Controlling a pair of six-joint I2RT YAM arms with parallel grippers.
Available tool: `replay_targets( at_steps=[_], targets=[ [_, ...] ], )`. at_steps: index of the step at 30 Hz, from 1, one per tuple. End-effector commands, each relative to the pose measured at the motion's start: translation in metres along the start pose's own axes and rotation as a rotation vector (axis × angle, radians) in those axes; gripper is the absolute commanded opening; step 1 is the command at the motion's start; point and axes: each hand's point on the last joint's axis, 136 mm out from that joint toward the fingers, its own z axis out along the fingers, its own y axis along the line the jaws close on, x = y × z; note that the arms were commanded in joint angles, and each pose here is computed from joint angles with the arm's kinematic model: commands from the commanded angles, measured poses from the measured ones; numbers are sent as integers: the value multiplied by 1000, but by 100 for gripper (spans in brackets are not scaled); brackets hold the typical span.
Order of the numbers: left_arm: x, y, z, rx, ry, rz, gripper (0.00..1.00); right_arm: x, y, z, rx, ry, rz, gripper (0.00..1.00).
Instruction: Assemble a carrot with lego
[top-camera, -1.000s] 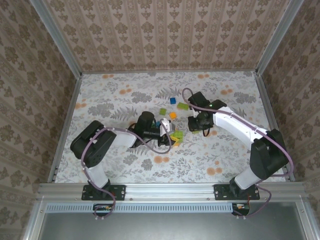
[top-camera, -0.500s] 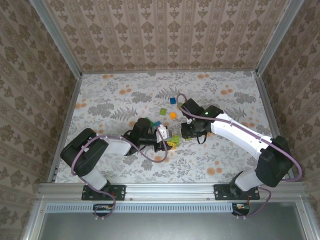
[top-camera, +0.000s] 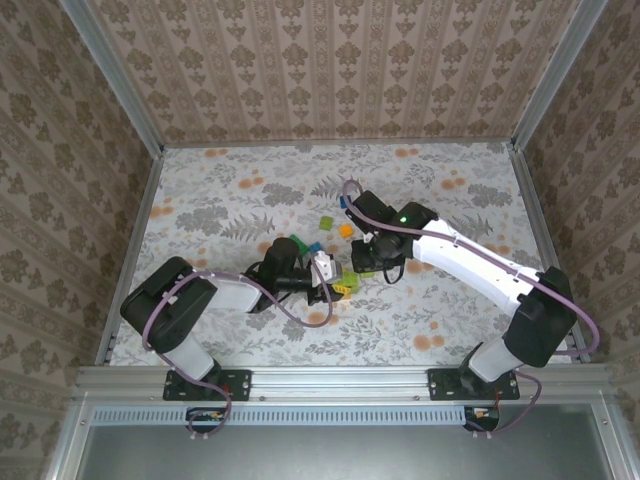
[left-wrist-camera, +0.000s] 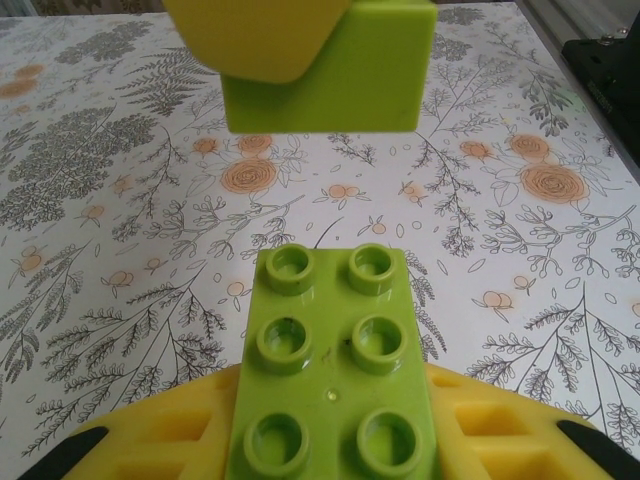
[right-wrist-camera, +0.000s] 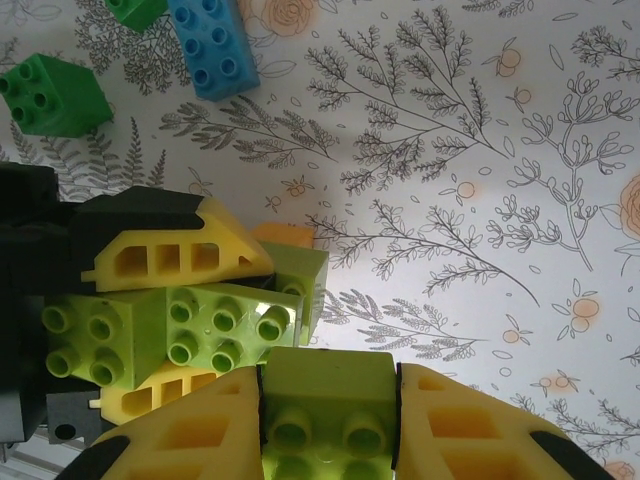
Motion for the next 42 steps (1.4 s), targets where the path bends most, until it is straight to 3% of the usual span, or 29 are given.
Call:
replay_targets(
  at_steps=[1, 42],
  targets=[
    [14, -11, -5, 30, 33, -21, 37, 1, -1, -4, 32, 21, 8, 19],
    [15, -10, -5, 34, 30, -23, 36, 12, 12, 34, 20, 89, 41, 19]
  ],
)
